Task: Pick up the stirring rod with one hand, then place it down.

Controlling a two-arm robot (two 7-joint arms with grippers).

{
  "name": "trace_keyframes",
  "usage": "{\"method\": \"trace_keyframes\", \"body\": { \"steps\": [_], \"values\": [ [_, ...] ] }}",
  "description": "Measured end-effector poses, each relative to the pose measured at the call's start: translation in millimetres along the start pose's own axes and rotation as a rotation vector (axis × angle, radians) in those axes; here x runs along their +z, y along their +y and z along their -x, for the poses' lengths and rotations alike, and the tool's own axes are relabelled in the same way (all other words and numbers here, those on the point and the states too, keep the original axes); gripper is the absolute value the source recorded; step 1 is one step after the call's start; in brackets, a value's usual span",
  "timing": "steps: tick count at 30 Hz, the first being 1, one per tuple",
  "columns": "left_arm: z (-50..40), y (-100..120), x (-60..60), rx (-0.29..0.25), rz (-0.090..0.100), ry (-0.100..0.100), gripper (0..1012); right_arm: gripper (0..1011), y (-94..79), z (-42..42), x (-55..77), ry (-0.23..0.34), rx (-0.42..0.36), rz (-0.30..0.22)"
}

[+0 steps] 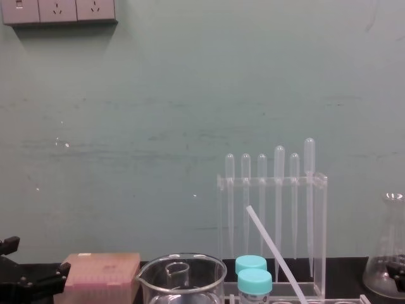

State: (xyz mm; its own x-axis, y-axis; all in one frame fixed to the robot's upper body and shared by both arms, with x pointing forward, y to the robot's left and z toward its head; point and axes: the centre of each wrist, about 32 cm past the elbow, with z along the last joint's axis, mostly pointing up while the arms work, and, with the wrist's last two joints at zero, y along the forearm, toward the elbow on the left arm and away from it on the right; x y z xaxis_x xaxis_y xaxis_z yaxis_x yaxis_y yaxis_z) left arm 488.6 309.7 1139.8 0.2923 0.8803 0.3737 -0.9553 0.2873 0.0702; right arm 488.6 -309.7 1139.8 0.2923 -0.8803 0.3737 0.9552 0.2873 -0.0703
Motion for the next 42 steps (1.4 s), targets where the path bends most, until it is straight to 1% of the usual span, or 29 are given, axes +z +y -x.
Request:
{"method": "trace_keyframes", "body": {
  "steps": [13,16,17,19,20,24,25,27,28,29,30,31,33,34,35,37,39,42],
  "values": [
    [0.0,0.0,0.0,0.0,0.0,0.0,1000,1003,-0.1,-0.2,0.0,0.005,0.002,0.0],
    [0.0,0.0,0.0,0.0,0.0,0.0,1000,1003,0.3,-2.0,0.6,0.049,0.028,0.008],
    [0.0,0.0,0.0,0.0,0.0,0.0,1000,1003,1.2,-3.9,2.0,0.092,0.047,0.013],
    [0.0,0.0,0.0,0.0,0.0,0.0,1000,1003,3.1,-5.6,5.6,0.15,0.077,0.015],
    [0.0,0.0,0.0,0.0,0.0,0.0,1000,1003,5.5,-7.2,10.2,0.2,0.11,0.011],
    [0.0,0.0,0.0,0.0,0.0,0.0,1000,1003,10.9,-9.7,20.7,0.288,0.18,-0.009],
    [0.0,0.0,0.0,0.0,0.0,0.0,1000,1003,14.3,-10.1,27.4,0.326,0.223,-0.027],
    [0.0,0.0,0.0,0.0,0.0,0.0,1000,1003,17.6,-9.4,34.0,0.358,0.269,-0.046],
    [0.0,0.0,0.0,0.0,0.0,0.0,1000,1003,21.2,-8.4,41.4,0.379,0.311,-0.068],
    [0.0,0.0,0.0,0.0,0.0,0.0,1000,1003,22.6,-7.4,44.2,0.385,0.334,-0.076],
    [0.0,0.0,0.0,0.0,0.0,0.0,1000,1003,25.2,-5.2,49.3,0.391,0.373,-0.093],
    [0.0,0.0,0.0,0.0,0.0,0.0,1000,1003,25.2,-5.2,49.3,0.391,0.373,-0.093],
    [0.0,0.0,0.0,0.0,0.0,0.0,1000,1003,31.3,0.4,58.3,0.388,0.449,-0.122],
    [0.0,0.0,0.0,0.0,0.0,0.0,1000,1003,31.3,0.4,58.3,0.388,0.449,-0.122],
    [0.0,0.0,0.0,0.0,0.0,0.0,1000,1003,34.6,3.6,61.9,0.381,0.481,-0.131],
    [0.0,0.0,0.0,0.0,0.0,0.0,1000,1003,40.2,7.8,65.0,0.363,0.516,-0.135],
    [0.0,0.0,0.0,0.0,0.0,0.0,1000,1003,46.2,11.3,66.2,0.35,0.536,-0.13],
    [0.0,0.0,0.0,0.0,0.0,0.0,1000,1003,52.2,14.6,67.3,0.34,0.543,-0.121]
  ]
}}
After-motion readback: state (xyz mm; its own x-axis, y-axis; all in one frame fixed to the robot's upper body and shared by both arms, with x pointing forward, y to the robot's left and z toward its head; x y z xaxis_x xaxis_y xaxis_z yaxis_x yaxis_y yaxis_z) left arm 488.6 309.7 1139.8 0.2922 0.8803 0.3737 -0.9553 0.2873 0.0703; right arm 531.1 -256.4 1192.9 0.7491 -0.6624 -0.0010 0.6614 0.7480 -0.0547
